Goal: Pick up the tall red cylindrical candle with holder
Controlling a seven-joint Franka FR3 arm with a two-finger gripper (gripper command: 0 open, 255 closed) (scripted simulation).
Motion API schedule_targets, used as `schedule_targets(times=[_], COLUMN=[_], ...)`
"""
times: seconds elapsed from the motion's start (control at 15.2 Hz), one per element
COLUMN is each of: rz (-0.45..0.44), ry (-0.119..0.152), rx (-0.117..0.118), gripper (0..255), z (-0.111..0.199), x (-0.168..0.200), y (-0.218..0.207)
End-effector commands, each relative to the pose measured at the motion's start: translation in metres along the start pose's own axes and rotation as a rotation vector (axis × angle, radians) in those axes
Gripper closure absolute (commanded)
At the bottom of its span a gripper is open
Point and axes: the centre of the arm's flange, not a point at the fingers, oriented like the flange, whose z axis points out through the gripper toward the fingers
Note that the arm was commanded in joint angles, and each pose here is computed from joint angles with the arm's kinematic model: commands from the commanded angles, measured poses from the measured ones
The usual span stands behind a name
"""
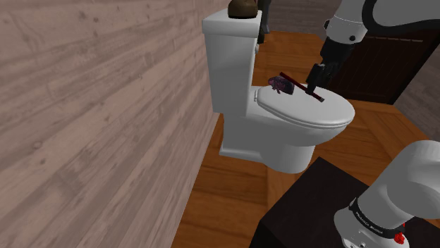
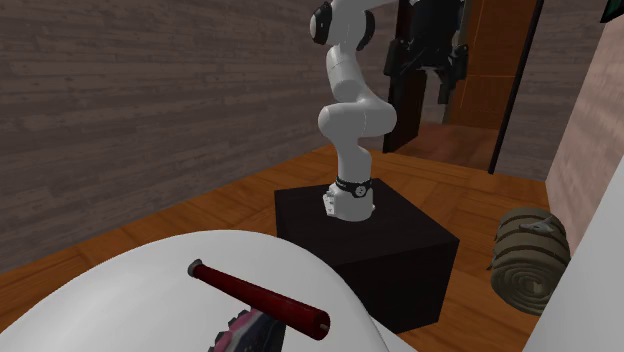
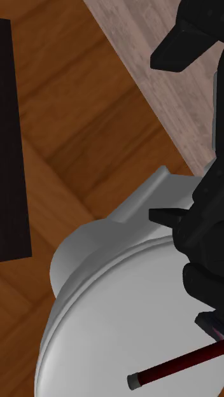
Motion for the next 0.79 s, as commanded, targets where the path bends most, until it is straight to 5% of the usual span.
schedule_targets(times=[0.0, 0.73], rz=[0.000, -0.175], ry=[0.000, 0.068], rx=[0.000, -0.002], gripper=[0, 0], z=[0.000, 0.065], x=[0.000, 0.024], y=[0.000, 0.125])
